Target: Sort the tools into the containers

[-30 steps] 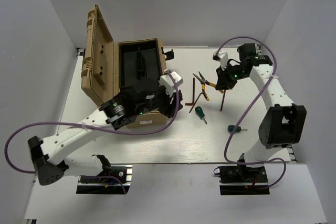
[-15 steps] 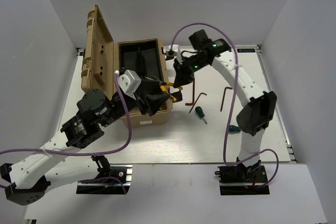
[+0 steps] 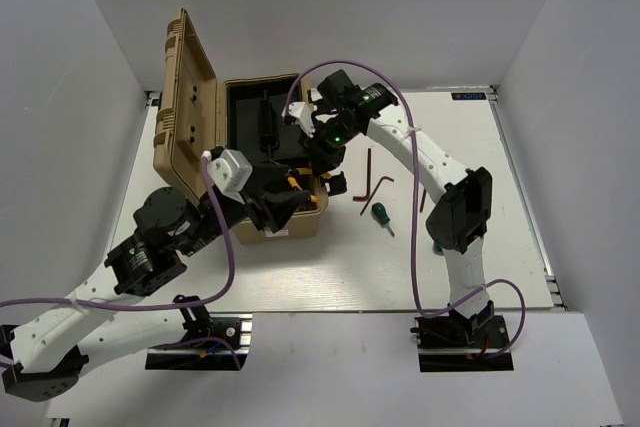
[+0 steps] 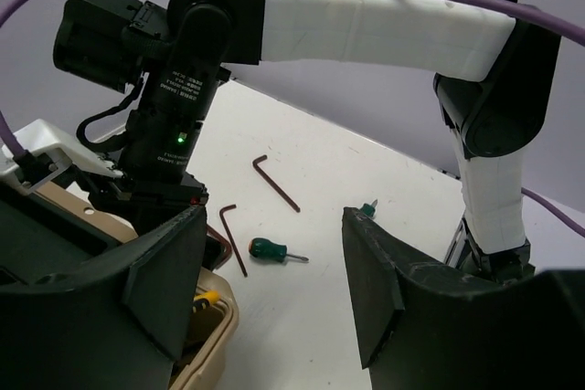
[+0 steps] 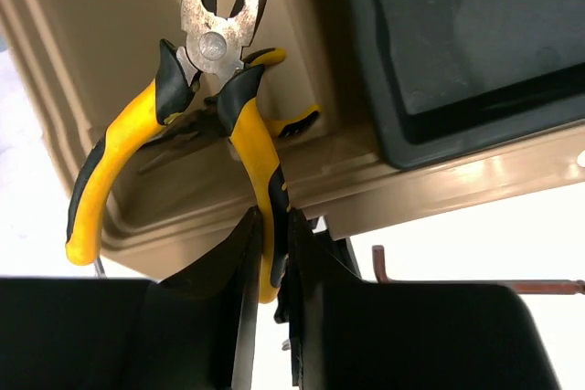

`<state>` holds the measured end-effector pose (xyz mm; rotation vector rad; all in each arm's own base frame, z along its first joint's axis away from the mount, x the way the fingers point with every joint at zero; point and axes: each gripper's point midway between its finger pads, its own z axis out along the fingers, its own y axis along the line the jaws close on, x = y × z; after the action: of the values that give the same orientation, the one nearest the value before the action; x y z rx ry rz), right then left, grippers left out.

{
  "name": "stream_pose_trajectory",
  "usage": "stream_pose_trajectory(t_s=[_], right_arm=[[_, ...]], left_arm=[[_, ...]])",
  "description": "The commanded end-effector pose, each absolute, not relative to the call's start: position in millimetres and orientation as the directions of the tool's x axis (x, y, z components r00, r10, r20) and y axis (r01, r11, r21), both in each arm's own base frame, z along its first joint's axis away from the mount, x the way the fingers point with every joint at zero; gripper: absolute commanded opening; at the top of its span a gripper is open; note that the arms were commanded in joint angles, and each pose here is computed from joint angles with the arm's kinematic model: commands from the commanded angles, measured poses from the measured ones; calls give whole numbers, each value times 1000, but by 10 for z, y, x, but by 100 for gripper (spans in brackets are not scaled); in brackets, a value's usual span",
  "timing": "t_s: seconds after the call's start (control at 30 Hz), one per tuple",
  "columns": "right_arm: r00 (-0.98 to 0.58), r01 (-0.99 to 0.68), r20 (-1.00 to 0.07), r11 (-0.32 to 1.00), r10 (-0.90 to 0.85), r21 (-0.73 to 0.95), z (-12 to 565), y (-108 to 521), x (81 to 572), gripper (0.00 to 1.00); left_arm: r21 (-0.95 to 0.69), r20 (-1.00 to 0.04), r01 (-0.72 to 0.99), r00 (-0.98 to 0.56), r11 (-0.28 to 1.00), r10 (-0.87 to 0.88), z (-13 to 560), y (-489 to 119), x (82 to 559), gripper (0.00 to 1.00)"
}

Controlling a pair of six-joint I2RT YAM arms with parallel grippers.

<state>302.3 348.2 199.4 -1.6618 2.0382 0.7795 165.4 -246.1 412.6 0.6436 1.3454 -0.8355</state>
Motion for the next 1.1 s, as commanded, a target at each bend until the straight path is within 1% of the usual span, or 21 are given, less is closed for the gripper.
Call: stream_pose_trajectory(t_s=[0.0,0.13,0.23,0.27,0.33,0.37,0.43,0.47,0.63,0.67,0.73,0.77,0.8,0.83,0.87,0.9,0.93,0.97,1.0,1.03,1.07], right_arm=[[-205,-979,-645,168,-736,120,2102,3612,3109,0],[-183,-983,-646,148,-741,109,2118,3696,3014,0],[-170,-985,-645,149,-745,88,2152,3711,2980,14],[-165,-986,-641,147,-749,83,2157,3708,2955,25],[-157,-986,-646,152,-747,64,2207,3693,2962,36],[-159,-986,-643,151,-750,67,2198,3691,2942,44],[-161,-986,-639,152,-752,69,2196,3673,2917,50],[-154,-987,-653,149,-742,64,2268,3671,2899,55],[-162,-985,-673,158,-722,68,2423,3607,2816,57],[-174,-982,-679,179,-713,64,2492,3577,2811,55],[-178,-971,-697,237,-695,12,2597,3487,2899,46],[-223,-960,-682,277,-696,32,2531,3422,2877,41],[-186,-943,-741,329,-645,-49,2835,3329,2976,24],[-218,-912,-718,400,-661,-91,2739,3177,3074,14],[-262,-880,-717,465,-646,-96,2714,3019,3077,5],[-246,-774,-745,589,-620,-234,2926,2782,3352,0],[-271,-723,-748,641,-607,-258,2927,2636,3430,0],[-329,-669,-717,688,-615,-283,2743,2326,3478,0],[-330,-608,-724,723,-606,-328,2826,2177,3524,0],[-397,-533,-703,772,-590,-346,2735,1834,3631,0],[-438,-509,-677,784,-592,-356,2611,1672,3632,0]], left_arm=[[-82,-983,813,29,576,-181,4164,-2376,1619,71],[-102,-982,814,11,572,-190,4110,-2355,1596,71],[-110,-982,813,-2,571,-188,4068,-2367,1600,71],[-110,-984,813,-7,572,-180,4045,-2367,1599,71],[-110,-984,813,-7,572,-180,4045,-2367,1599,71],[-110,-984,813,-7,572,-180,4045,-2367,1599,71],[-110,-984,813,-7,572,-180,4045,-2367,1599,71],[-110,-985,812,-12,573,-171,4016,-2393,1616,71],[-107,-987,822,-20,560,-159,3980,-2467,1626,71],[-106,-990,826,-37,554,-133,3895,-2549,1657,69],[-104,-994,830,-66,548,-89,3769,-2643,1693,63],[-104,-994,837,-75,538,-75,3758,-2694,1697,58],[-104,-994,841,-98,531,-41,3665,-2816,1751,44],[-105,-993,838,-121,535,-5,3539,-2870,1787,36],[-107,-991,854,-130,509,9,3518,-2953,1774,26],[-109,-990,858,-142,503,27,3489,-3010,1791,12],[-112,-984,859,-167,499,65,3352,-3125,1847,7],[-115,-981,865,-177,489,81,3305,-3185,1858,3],[-116,-980,870,-179,480,88,3307,-3252,1853,1],[-126,-974,866,-201,484,105,3216,-3301,1880,1],[-128,-967,869,-216,478,133,3107,-3435,1916,1]])
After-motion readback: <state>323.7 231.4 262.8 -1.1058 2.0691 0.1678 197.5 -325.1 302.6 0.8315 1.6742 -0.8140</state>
